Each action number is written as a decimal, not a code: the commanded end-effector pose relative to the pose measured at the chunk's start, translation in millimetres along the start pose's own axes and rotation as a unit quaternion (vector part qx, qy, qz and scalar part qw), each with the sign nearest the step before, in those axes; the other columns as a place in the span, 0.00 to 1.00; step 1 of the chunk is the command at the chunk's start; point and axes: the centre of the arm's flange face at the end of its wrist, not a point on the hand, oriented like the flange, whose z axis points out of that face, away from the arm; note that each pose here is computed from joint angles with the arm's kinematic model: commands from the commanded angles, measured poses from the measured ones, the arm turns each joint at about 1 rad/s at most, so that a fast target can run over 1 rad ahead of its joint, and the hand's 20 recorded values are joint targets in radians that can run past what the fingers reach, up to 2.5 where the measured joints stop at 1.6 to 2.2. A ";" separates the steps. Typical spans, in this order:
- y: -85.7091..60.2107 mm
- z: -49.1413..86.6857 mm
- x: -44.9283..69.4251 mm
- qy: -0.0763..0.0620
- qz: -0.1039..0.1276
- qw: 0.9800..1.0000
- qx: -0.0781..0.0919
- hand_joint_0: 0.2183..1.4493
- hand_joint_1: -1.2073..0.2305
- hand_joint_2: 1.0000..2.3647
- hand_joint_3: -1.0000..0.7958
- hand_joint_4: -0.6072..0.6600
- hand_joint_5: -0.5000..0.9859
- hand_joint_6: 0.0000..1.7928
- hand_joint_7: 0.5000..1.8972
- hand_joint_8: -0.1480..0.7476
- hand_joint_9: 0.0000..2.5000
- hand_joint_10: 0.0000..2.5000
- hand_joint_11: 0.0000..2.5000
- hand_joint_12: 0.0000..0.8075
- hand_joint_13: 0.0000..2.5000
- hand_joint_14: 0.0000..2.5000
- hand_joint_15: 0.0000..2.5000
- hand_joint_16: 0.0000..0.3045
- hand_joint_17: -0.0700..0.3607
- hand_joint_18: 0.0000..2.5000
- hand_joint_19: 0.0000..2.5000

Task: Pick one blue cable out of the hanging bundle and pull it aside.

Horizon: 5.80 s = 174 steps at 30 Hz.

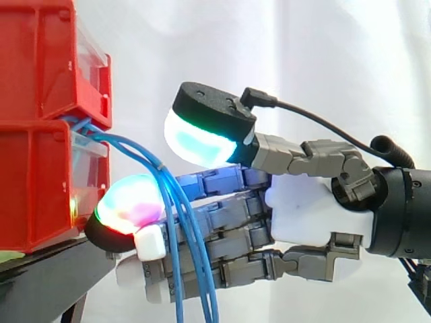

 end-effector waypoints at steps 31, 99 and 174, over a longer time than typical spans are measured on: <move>26.8 -14.0 -24.6 0.005 -0.002 0.998 0.063 0.26 0.49 0.01 0.34 0.61 0.24 0.49 0.24 0.50 0.31 0.01 0.17 0.41 0.26 0.01 0.15 0.14 0.38 0.17 0.10; 69.0 -9.1 -82.6 0.008 -0.053 0.993 0.102 0.30 0.61 0.00 0.31 0.52 0.24 0.50 0.23 0.47 0.35 0.01 0.21 0.40 0.28 0.01 0.18 0.15 0.40 0.19 0.15; 40.7 -34.6 -94.9 0.002 -0.050 0.987 0.154 0.27 0.45 0.01 0.34 0.58 0.22 0.49 0.17 0.48 0.34 0.01 0.23 0.41 0.29 0.01 0.18 0.17 0.44 0.23 0.17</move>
